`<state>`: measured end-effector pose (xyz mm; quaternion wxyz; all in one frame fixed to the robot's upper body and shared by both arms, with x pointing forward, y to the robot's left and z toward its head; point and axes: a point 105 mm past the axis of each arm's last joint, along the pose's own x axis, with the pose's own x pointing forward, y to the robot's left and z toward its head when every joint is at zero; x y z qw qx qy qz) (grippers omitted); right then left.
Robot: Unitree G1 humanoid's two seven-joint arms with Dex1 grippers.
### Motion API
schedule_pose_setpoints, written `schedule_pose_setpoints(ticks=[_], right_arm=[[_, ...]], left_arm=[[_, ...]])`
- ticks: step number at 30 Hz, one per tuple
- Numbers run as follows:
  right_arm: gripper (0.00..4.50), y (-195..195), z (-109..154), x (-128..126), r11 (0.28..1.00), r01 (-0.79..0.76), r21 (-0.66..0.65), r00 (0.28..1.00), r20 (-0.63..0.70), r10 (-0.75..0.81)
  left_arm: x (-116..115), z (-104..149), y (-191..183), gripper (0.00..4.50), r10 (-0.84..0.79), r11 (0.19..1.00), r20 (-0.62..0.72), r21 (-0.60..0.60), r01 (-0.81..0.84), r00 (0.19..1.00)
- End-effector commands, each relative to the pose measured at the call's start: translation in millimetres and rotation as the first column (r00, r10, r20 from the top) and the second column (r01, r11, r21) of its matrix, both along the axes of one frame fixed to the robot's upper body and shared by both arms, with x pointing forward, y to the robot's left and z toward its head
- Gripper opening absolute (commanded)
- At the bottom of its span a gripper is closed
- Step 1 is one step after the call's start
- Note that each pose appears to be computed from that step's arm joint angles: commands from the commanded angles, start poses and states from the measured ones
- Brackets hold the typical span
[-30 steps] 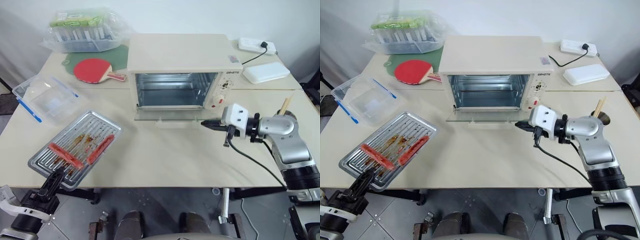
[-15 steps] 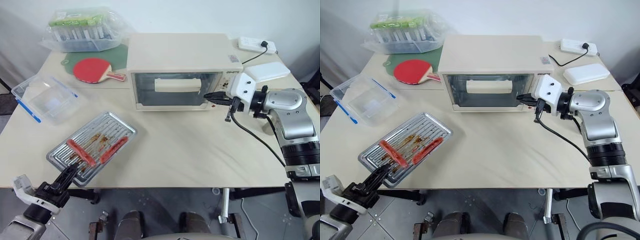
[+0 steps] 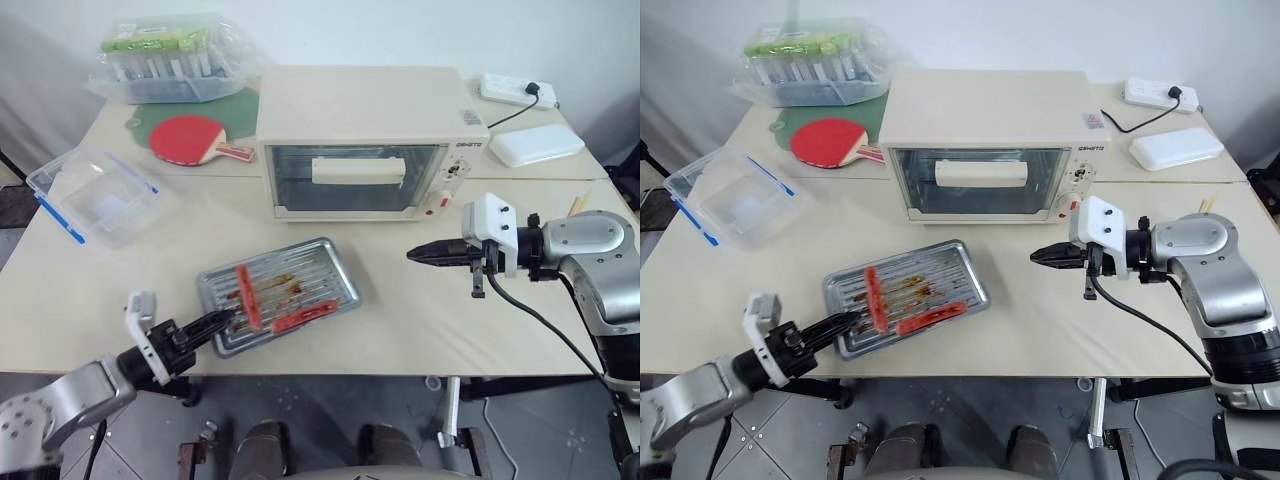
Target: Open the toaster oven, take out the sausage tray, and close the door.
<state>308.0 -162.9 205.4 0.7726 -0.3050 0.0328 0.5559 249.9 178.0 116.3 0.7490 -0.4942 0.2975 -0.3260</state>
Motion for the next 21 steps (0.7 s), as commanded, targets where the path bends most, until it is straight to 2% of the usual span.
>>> schedule_pose_setpoints(ticks=[1,5,10,15,21], right_arm=[[0.02,-8.3,11.0,-2.7,0.999,0.042,-0.002,0.997,0.061,-0.042],[0.02,-16.1,8.9,-5.2,0.996,0.086,-0.006,0.994,0.069,-0.085],[0.02,-20.9,5.7,-6.7,0.993,0.118,-0.011,0.99,0.077,-0.116],[0.02,-22.8,6.0,-6.8,0.989,0.149,-0.003,0.984,0.096,-0.148],[0.02,-24.3,5.3,-6.6,0.986,0.166,-0.005,0.981,0.104,-0.165]], left_arm=[[12.4,3.5,-24.1,0.0,-0.129,0.991,-0.01,-0.021,0.129,0.992],[29.7,2.7,-41.2,0.0,-0.232,0.973,-0.016,0.009,0.232,0.973],[40.8,-4.4,-56.1,0.0,-0.329,0.942,-0.043,0.047,0.331,0.943],[59.8,-10.2,-71.4,0.0,-0.352,0.933,-0.049,0.062,0.355,0.935],[69.1,-25.8,-86.5,0.0,-0.386,0.914,-0.099,0.093,0.394,0.917]])
